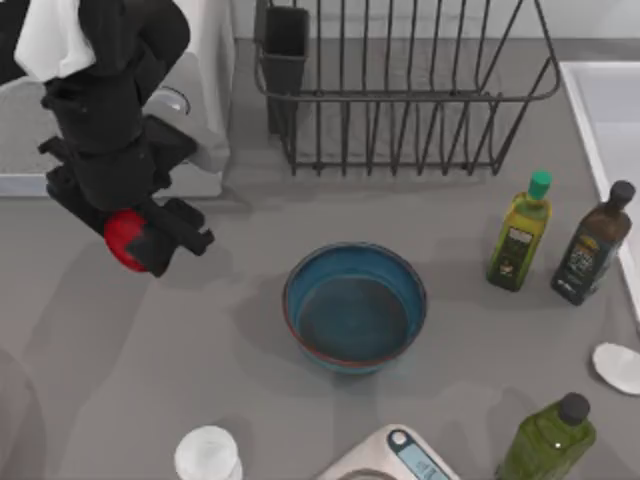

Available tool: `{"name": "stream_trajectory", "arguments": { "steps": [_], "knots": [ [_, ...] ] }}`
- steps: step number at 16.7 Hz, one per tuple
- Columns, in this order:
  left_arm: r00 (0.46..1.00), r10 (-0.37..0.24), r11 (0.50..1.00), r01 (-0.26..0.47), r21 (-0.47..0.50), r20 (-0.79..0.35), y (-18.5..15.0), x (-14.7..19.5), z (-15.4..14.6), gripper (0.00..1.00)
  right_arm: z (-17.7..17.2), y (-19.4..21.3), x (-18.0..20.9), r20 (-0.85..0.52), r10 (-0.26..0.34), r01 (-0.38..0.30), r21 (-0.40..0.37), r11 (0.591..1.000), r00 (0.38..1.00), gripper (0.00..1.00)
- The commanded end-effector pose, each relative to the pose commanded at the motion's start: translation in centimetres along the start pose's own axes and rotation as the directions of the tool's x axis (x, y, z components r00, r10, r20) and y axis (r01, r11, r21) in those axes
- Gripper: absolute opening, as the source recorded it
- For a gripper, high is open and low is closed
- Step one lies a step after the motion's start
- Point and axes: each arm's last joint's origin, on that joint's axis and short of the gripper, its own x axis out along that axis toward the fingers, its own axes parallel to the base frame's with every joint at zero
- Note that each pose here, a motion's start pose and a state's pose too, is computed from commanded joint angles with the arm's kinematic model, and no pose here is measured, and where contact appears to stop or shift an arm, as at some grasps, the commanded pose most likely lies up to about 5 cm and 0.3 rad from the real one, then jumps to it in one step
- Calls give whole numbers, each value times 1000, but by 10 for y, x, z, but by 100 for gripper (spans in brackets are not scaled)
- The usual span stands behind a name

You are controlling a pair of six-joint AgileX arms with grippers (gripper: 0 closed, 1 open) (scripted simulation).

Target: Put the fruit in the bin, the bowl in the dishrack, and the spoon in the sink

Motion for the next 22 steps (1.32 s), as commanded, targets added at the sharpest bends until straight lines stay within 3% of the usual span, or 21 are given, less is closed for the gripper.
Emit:
{"name": "stream_trajectory", "arguments": {
  "steps": [3, 5, 8, 10, 12, 14, 16, 19, 20, 22],
  "knots": [
    [1000, -6, 1000, 5, -31, -8, -2, 5, -2, 0, 0, 0, 0, 0, 0, 0, 0, 1000, 1000, 100],
    [1000, -15, 994, 12, -105, -22, -4, 14, -6, 0, 0, 0, 0, 0, 0, 0, 0, 1000, 1000, 100],
    [999, -29, 949, 15, -314, -40, -1, 26, -21, 0, 0, 0, 0, 0, 0, 0, 0, 1000, 1000, 100],
    [999, -33, 858, 8, -514, -40, 8, 29, -37, 0, 0, 0, 0, 0, 0, 0, 0, 1000, 1000, 100],
    [999, -29, 684, -1, -730, -29, 20, 27, -57, 0, 0, 0, 0, 0, 0, 0, 0, 1000, 1000, 100],
    [1000, -17, 434, -2, -901, -11, 35, 19, -83, 0, 0, 0, 0, 0, 0, 0, 0, 1000, 1000, 100],
    [1000, 6, 161, 9, -987, 10, 50, 7, -113, 0, 0, 0, 0, 0, 0, 0, 0, 1000, 1000, 100],
    [998, 57, -200, 48, -979, 37, 66, -15, -161, 0, 0, 0, 0, 0, 0, 0, 0, 1000, 1000, 100],
    [996, 77, -295, 64, -953, 43, 69, -22, -176, 0, 0, 0, 0, 0, 0, 0, 0, 1000, 1000, 100],
    [992, 114, -438, 94, -894, 49, 70, -36, -201, 0, 0, 0, 0, 0, 0, 0, 0, 1000, 1000, 100]
  ]
}}
